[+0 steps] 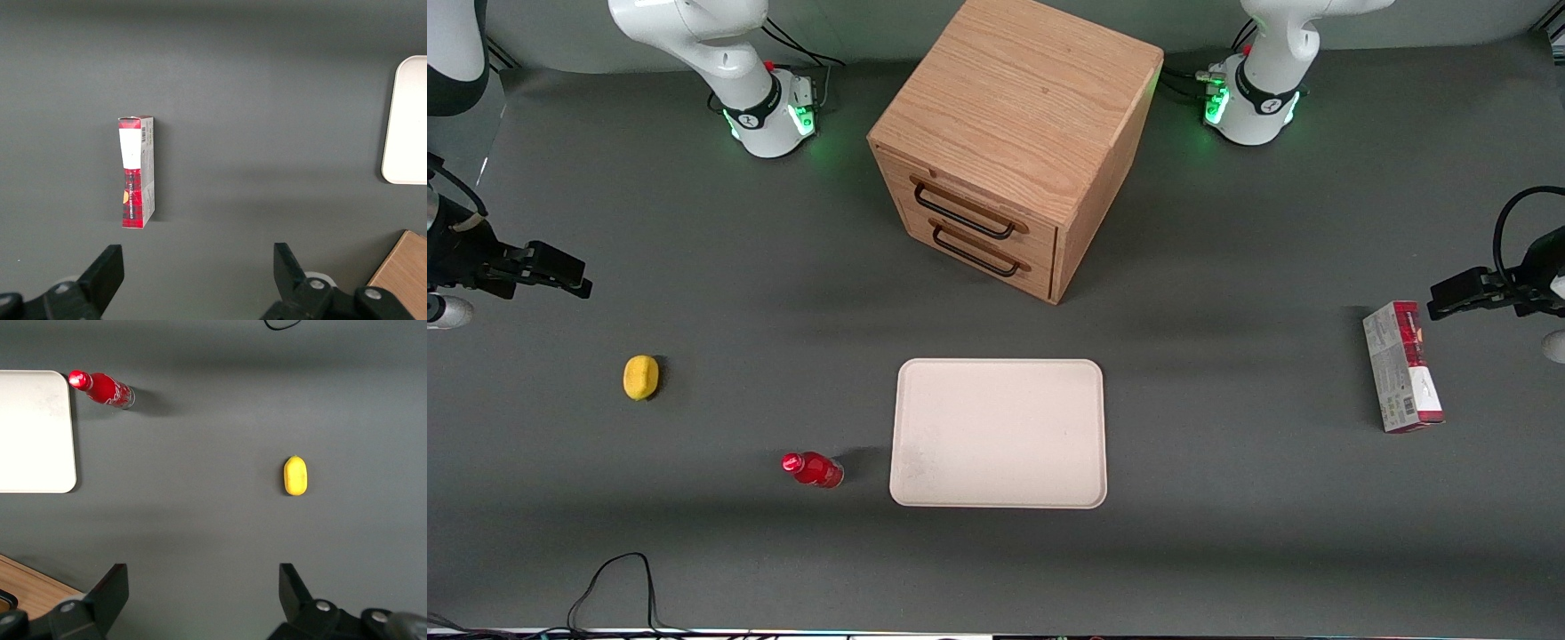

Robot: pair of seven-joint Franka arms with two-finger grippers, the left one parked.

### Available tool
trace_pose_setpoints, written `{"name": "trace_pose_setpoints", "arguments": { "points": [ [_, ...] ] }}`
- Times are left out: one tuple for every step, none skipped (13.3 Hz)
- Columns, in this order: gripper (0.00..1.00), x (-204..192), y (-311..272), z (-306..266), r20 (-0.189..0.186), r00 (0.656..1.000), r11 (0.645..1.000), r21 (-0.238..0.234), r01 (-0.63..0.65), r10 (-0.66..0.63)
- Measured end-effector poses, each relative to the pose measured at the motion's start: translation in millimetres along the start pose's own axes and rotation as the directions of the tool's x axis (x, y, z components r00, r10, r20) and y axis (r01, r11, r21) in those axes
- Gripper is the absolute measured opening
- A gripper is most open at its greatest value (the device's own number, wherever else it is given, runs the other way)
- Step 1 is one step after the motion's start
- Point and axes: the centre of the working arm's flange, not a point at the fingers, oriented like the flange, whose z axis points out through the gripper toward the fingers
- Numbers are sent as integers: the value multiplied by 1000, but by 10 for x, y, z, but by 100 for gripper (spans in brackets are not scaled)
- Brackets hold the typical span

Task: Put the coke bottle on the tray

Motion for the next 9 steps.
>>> {"name": "trace_pose_setpoints", "arguments": {
  "points": [
    [100, 0, 0, 0, 0, 1000, 1000, 0, 0, 0],
    [100, -1, -1, 1, 1, 1000, 1000, 0, 0, 0],
    [100, -2, -1, 2, 2, 1000, 1000, 0, 0, 0],
    [100, -3, -3, 3, 2, 1000, 1000, 0, 1, -1],
    [100, -3, -8, 3, 3, 1000, 1000, 0, 1, -1],
    [100, -3, -12, 3, 3, 1000, 1000, 0, 2, -2],
    [100, -3, -25, 6, 4, 1000, 1000, 0, 4, -4],
    [100, 0, -80, 19, 6, 1000, 1000, 0, 14, -14],
    [100, 9, -225, 40, 9, 999, 999, 0, 37, -37]
  ]
}}
